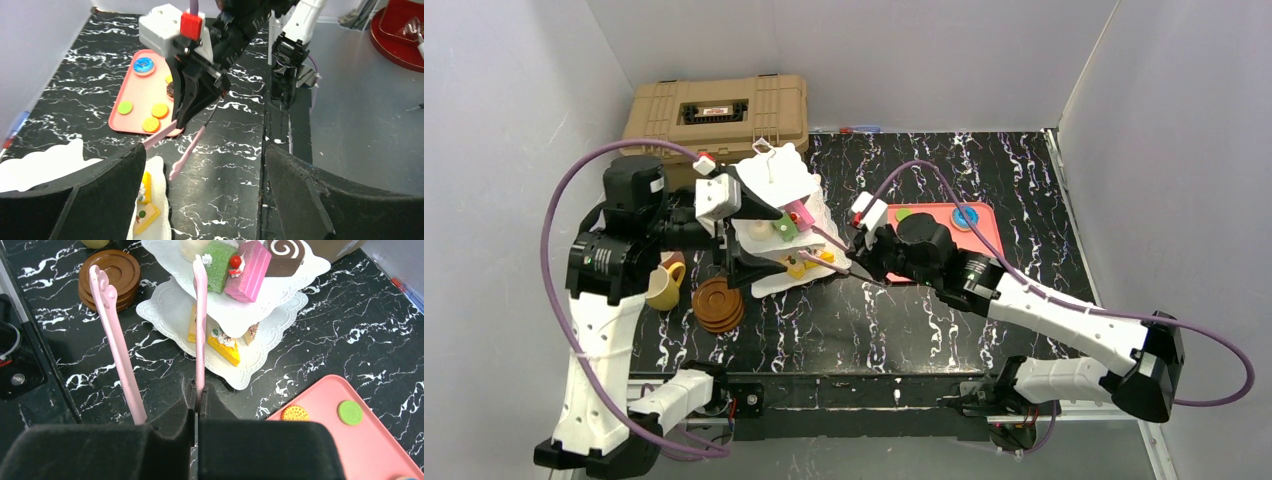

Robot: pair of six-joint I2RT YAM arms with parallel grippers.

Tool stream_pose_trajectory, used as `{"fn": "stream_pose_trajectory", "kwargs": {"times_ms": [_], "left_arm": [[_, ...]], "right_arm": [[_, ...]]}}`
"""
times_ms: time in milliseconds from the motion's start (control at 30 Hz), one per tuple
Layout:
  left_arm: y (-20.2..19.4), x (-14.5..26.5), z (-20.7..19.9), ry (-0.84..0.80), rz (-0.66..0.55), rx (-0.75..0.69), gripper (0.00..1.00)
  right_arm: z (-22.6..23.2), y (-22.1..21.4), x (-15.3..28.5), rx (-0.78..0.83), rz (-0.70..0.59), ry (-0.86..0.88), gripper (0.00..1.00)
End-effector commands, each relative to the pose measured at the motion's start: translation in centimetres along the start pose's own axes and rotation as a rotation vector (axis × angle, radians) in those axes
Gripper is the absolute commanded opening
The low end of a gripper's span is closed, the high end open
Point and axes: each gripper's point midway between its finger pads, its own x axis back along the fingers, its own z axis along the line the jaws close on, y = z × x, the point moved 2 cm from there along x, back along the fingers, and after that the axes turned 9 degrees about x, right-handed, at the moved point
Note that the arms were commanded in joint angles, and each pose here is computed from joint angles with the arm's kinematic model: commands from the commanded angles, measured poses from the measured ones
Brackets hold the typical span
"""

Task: Serve the afternoon tea
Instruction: Pick up the clamp from the center of the board, then adjust the clamp.

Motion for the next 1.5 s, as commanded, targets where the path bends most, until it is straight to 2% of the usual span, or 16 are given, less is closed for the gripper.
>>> {"fn": "stream_pose_trajectory", "kwargs": {"times_ms": [0,267,600,767,900,1133,1467], "left_arm": [[-1.7,-1.2,0.0,-0.116,0.033,0.029,0.87],[-3.8,-4.7,0.2,-0.225,0.168,-0.008,0.84],[-5.1,-6.1,1.6,-0.211,0.261,-0.026,0.68],[-5.2,-6.4,2.1,-0.182,0.258,-0.056,0.62],[-3.6,-6.1,1.3,-0.176,0.189,-0.110,0.68],[-1.3,-4.8,-1.8,-0.218,0.129,-0.157,0.71],[-3.2,-5.6,1.0,-0.128,0.218,-0.159,0.72]], "right_arm": [[-1.9,4.4,2.3,-0.065,-0.129,-0.100,0.01],[-2.5,7.5,3.7,-0.103,-0.226,-0.091,0.01],[-2.3,9.3,4.1,-0.116,-0.259,-0.050,0.01],[-2.0,9.7,4.0,-0.122,-0.261,-0.026,0.01],[-1.9,9.1,3.6,-0.126,-0.220,-0.028,0.01],[-1.8,8.6,3.1,-0.127,-0.189,-0.022,0.01],[-0.7,9.6,3.3,-0.103,-0.201,0.066,0.01]]}}
